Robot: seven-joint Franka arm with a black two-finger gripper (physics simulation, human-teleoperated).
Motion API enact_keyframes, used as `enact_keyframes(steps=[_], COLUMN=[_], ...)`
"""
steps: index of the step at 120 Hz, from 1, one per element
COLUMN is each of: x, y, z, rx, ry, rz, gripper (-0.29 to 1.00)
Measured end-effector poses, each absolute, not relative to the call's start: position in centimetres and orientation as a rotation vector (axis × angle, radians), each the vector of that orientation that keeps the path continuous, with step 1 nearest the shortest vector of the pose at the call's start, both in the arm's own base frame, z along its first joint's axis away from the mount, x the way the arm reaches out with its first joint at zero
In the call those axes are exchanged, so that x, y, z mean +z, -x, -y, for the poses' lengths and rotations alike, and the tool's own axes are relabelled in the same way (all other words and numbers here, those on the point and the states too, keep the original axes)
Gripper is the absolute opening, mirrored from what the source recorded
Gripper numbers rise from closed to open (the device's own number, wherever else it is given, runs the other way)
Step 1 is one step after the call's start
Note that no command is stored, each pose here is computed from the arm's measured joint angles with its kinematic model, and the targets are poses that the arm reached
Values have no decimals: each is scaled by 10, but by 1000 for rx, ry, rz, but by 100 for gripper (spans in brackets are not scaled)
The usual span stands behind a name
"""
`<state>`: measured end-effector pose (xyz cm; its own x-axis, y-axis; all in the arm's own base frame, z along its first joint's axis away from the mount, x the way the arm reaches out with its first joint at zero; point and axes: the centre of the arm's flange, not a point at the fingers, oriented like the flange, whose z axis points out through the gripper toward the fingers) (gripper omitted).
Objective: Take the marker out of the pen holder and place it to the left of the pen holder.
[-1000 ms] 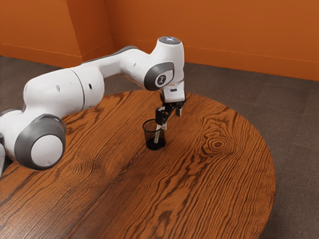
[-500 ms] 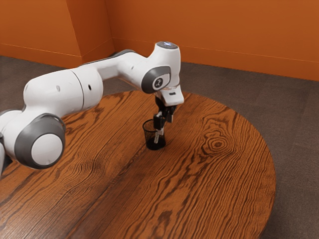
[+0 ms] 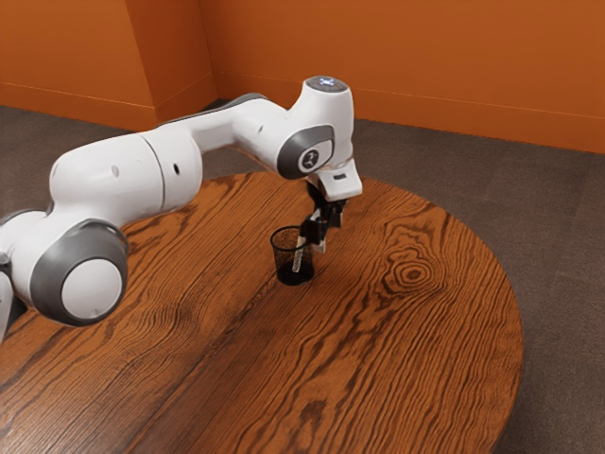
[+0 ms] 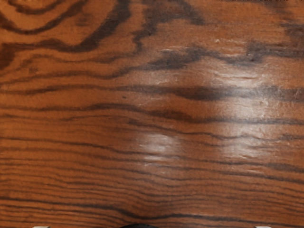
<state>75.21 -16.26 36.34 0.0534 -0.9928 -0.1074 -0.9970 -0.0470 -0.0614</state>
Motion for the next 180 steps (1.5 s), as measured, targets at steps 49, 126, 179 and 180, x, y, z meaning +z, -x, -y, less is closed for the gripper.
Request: enact_keyframes(steps=[49,126,179,180], x=[361,348,343,343], y=[-761,-763,-762,-762], z=[148,115,108,108], rx=[54,120,137,137], ry=[2033,1998,1988,1988], rz=[-2132,-2155,-2172,-2172], gripper=[46,30,12,12])
